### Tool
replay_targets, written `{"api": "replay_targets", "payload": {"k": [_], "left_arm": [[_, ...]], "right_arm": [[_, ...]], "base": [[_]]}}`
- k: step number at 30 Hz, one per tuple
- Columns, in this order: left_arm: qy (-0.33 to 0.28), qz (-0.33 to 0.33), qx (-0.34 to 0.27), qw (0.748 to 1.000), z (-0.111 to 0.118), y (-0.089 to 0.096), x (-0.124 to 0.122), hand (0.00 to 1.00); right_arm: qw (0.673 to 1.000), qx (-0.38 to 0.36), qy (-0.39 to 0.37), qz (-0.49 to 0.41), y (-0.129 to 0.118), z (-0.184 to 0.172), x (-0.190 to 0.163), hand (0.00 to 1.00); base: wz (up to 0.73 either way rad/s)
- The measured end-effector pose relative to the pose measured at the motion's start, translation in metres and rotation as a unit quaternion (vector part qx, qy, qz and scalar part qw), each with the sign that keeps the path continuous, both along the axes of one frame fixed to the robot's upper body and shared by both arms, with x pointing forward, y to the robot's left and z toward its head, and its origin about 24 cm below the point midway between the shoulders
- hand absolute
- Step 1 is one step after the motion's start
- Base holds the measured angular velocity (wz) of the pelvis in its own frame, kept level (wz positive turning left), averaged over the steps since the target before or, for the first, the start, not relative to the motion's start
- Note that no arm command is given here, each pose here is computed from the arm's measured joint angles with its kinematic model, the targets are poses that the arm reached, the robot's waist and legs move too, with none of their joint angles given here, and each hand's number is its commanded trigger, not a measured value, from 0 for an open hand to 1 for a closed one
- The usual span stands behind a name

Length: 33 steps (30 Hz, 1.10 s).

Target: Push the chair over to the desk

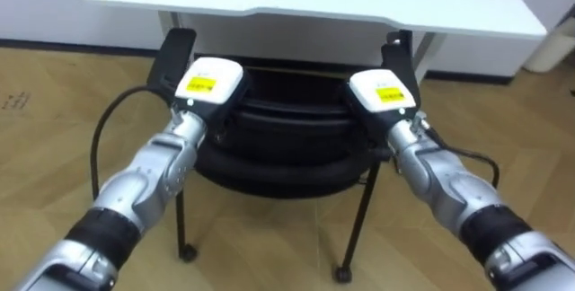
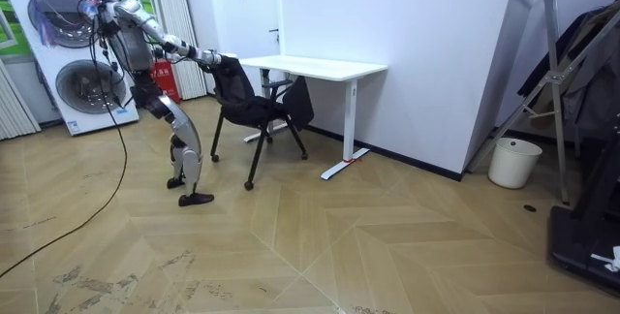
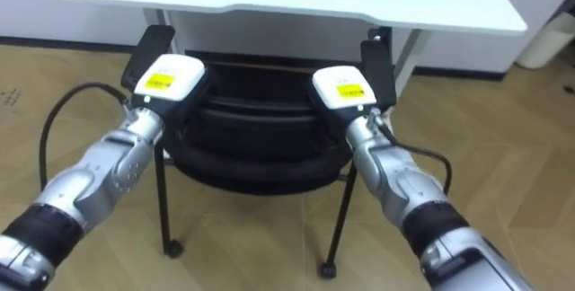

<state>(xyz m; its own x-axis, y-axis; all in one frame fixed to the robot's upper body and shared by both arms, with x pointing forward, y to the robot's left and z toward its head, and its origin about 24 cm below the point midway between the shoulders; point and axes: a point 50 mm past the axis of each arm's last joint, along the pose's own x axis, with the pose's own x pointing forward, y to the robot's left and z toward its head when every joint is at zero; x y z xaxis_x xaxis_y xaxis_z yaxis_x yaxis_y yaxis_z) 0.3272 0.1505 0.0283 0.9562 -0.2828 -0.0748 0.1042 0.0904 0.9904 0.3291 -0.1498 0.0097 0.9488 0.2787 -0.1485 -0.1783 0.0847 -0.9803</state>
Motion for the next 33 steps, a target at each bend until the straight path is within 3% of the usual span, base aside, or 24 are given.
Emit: {"api": "replay_targets", "payload": {"k": [10,21,33], "left_arm": [[-0.016,0.000,0.003,1.000,0.007,0.000,0.004,1.00],[0.017,0.004,-0.008,1.000,-0.015,-0.002,-0.010,1.00],[-0.006,0.000,-0.019,1.000,-0.001,-0.010,-0.004,1.00]], "right_arm": [[1.000,0.003,-0.001,0.003,0.001,0.005,0.005,1.00],[0.999,0.002,0.031,0.007,-0.003,-0.010,-0.007,1.00],[1.000,-0.004,-0.008,0.006,-0.013,0.007,-0.002,1.00]], "base": [[0.15],[0.14],[-0.19]]}}
